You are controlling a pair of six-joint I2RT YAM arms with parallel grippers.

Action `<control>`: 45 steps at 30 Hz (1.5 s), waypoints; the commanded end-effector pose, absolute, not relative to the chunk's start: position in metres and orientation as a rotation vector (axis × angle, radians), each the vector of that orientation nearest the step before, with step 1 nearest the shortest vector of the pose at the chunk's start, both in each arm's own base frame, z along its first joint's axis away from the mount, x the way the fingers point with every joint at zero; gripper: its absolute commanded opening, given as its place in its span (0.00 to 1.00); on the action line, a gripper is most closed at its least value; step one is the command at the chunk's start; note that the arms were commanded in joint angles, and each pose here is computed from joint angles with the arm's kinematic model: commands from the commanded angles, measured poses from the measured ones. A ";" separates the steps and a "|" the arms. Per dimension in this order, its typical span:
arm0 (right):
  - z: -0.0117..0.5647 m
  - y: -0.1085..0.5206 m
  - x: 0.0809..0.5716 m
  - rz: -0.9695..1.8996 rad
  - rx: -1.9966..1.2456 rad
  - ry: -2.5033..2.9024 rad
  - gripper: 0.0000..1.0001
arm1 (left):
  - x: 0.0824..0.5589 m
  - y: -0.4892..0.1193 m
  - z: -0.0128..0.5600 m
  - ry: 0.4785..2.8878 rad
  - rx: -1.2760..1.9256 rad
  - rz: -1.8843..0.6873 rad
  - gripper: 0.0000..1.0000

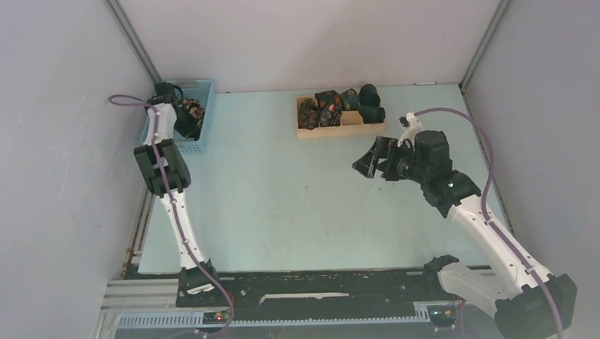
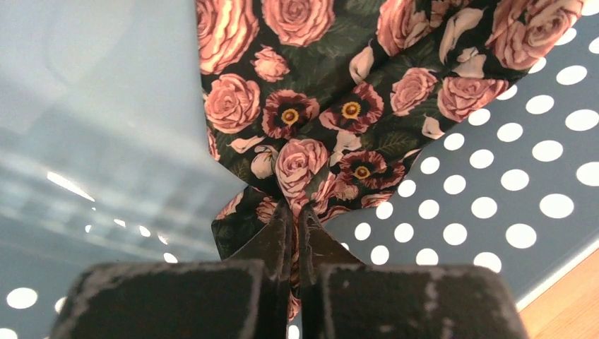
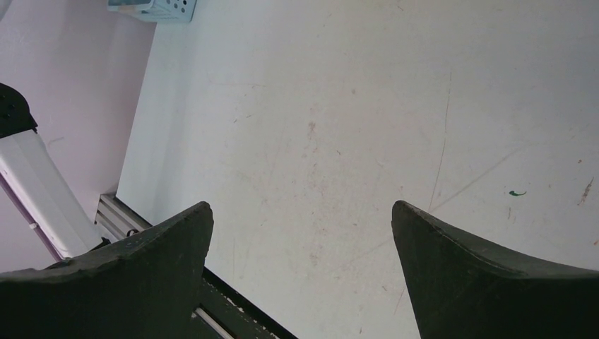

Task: Roll the ties
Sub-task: Pick up the tie from the bin.

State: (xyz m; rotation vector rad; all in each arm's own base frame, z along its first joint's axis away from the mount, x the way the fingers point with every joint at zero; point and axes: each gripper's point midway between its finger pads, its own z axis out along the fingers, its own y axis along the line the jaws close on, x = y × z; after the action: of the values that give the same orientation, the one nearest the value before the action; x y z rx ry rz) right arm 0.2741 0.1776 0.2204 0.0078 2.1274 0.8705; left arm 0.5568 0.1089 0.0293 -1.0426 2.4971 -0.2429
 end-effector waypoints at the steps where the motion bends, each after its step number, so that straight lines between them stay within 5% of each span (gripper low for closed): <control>1: 0.247 0.179 0.277 0.900 -0.008 2.058 1.00 | 0.562 0.089 0.031 2.513 -0.986 -0.336 0.00; 25: 0.265 0.184 0.271 0.951 -0.024 1.996 1.00 | 0.550 0.082 0.335 1.965 -0.565 -0.381 0.00; 45: 0.308 0.179 0.266 0.961 -0.040 1.874 1.00 | 0.415 -0.088 0.540 1.613 0.040 -0.722 0.00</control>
State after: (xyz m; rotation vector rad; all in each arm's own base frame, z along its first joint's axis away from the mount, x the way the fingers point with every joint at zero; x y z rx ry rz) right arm 0.2647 0.1801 0.2715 -0.0213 1.9828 0.9494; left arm 0.4719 -0.0474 0.4726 -0.1744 1.7693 -0.6377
